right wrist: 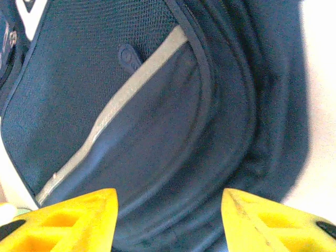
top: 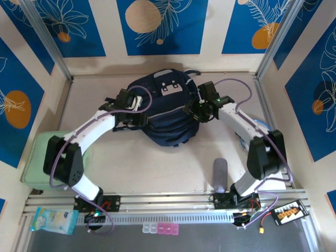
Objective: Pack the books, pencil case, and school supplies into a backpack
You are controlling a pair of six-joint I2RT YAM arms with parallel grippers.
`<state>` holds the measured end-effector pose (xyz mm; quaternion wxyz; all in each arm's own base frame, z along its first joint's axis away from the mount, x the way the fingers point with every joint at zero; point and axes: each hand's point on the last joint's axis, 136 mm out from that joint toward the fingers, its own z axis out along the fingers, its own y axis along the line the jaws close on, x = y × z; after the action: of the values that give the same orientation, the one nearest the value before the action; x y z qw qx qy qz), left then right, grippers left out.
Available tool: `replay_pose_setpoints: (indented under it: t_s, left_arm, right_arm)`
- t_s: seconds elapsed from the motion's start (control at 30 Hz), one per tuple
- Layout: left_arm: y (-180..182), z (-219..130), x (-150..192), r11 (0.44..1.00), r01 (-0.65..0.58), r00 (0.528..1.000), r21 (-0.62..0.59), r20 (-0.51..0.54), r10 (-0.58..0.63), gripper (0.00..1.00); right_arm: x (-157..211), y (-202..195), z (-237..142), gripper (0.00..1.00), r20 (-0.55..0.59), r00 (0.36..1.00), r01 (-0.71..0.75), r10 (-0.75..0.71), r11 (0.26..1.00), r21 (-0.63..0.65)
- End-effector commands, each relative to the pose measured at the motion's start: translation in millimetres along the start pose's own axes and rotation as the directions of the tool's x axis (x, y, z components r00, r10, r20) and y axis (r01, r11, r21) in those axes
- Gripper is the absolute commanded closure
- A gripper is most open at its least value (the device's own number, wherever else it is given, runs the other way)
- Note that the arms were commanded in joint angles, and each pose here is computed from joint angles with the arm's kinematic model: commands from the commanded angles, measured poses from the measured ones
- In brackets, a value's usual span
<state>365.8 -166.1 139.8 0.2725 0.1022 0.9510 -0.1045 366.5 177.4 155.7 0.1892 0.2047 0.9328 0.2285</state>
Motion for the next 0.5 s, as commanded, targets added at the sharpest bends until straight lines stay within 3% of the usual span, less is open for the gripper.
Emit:
replay_pose_setpoints:
  t_s: [0.0,0.17,0.47]
  left_arm:
    - [6,-30,-22,0.997,0.069,0.988,0.046,0.137,-0.075,0.21]
    - [23,-53,-39,0.991,0.128,0.959,0.035,0.252,-0.132,0.03]
    - [38,-61,-55,0.993,0.120,0.939,-0.015,0.325,-0.109,0.00]
  right_arm:
    - [13,-50,-33,0.37,0.040,0.998,0.040,-0.049,0.979,0.198]
    - [45,-113,-44,0.26,-0.016,1.000,-0.003,0.010,0.917,0.398]
    - [110,-190,-46,0.11,-0.069,0.967,-0.150,0.246,0.766,0.626]
